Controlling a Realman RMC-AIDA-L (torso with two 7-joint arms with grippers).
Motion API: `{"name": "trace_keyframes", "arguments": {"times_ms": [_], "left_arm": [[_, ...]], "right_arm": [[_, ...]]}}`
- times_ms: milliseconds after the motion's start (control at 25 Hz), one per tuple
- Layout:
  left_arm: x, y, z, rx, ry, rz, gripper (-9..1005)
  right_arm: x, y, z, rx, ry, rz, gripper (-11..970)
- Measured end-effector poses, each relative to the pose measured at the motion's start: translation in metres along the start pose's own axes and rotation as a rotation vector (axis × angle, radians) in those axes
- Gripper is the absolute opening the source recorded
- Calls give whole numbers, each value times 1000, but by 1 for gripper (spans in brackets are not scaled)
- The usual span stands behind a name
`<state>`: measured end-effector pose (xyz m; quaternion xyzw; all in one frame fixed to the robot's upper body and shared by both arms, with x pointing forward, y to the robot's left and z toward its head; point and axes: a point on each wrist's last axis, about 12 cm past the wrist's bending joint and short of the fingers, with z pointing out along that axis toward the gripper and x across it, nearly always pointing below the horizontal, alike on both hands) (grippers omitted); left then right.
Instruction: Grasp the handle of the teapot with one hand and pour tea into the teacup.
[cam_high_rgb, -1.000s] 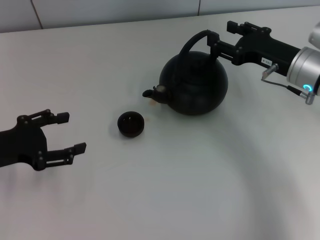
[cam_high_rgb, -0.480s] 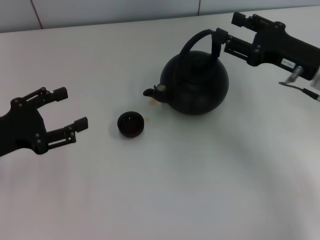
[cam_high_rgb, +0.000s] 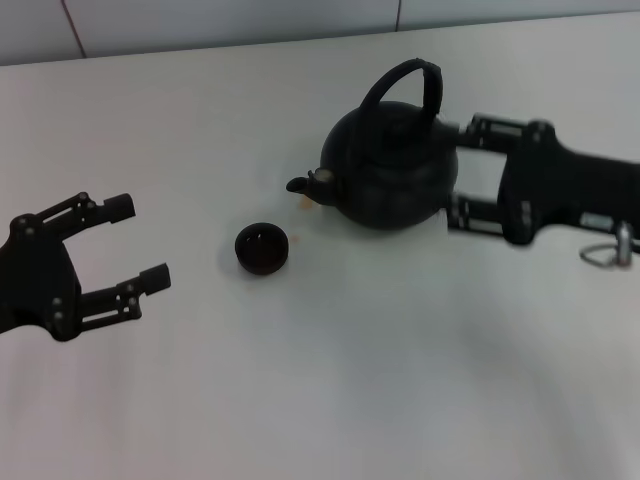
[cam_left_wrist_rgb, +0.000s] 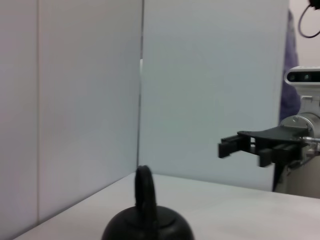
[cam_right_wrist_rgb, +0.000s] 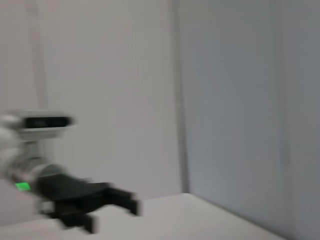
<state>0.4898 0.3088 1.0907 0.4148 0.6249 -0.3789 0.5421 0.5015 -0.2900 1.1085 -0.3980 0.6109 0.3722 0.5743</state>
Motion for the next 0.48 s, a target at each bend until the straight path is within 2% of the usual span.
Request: {"name": "trace_keyframes", "arguments": {"times_ms": [120,320,440,480], "left_arm": [[-2,-2,-2,21,-8,-1,847],[-2,-4,-5,42,-4,-29,847],[-2,-4,-6,44,-5,-35,847],[-2,-7,-7,55,-8,-41,847]], "right_arm": [[-3,8,-4,-70,-15,-1,666],[1,13,-5,-89,-4,9,666],[3,13,0,-105,26,46,666],[3,9,4,-95,41,99,666]]}}
